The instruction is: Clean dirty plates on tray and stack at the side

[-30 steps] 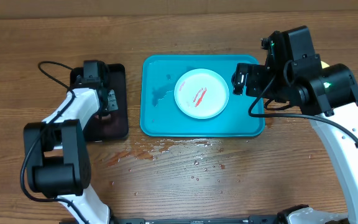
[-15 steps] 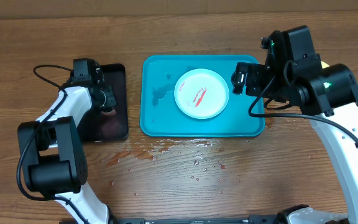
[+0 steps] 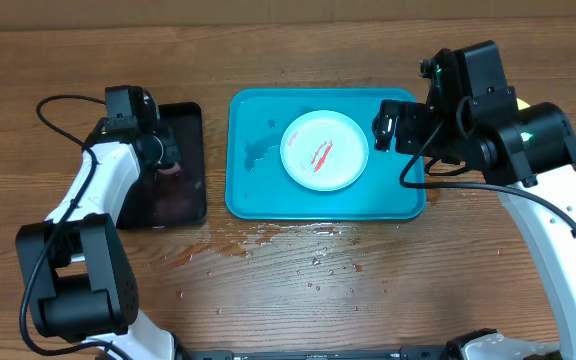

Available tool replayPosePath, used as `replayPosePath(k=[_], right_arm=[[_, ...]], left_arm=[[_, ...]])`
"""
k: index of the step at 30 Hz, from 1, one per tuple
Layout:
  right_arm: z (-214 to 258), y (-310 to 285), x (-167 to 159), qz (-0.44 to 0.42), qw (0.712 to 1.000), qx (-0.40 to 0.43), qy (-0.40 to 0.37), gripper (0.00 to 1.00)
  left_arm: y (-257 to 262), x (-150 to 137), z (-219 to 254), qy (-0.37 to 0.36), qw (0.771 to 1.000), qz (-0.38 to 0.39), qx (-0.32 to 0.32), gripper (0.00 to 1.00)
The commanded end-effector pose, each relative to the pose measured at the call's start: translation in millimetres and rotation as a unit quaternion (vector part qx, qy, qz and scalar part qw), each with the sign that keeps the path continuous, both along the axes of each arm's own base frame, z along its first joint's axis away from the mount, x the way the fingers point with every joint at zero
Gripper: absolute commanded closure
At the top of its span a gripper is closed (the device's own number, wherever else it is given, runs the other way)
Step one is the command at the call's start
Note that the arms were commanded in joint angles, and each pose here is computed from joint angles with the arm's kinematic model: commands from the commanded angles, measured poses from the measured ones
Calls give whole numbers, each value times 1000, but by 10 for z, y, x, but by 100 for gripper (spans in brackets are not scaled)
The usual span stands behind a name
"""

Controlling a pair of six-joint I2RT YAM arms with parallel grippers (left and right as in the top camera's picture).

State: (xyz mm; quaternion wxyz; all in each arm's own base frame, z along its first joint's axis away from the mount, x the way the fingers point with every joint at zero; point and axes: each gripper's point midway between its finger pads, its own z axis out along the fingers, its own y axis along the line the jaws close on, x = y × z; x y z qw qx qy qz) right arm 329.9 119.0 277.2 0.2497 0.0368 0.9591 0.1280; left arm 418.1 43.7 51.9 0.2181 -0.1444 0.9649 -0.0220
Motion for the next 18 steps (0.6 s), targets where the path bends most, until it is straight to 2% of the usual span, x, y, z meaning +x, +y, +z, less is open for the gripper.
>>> replayPosePath(k=[1, 5, 6, 7, 8, 9, 18], right_arm=[[121, -14, 16, -1, 1000, 4, -19, 0], [119, -15, 13, -1, 1000, 4, -19, 0], [117, -16, 10, -1, 1000, 4, -18, 0], [116, -16, 9, -1, 1000, 3, -17, 0], [114, -17, 7, -1, 1000, 3, -17, 0], [112, -19, 3, -1, 1000, 3, -16, 0], [111, -18, 2, -1, 1000, 3, -16, 0]], left_arm=[[162, 18, -17, 2, 999, 23, 31, 96], [187, -6, -133, 18, 999, 25, 36, 96], [184, -9, -150, 20, 999, 25, 35, 93], [183, -13, -164, 21, 999, 25, 35, 77], [182, -14, -165, 22, 999, 25, 35, 55], [181, -12, -160, 21, 999, 25, 35, 41], [125, -188, -56, 44, 999, 20, 24, 43]])
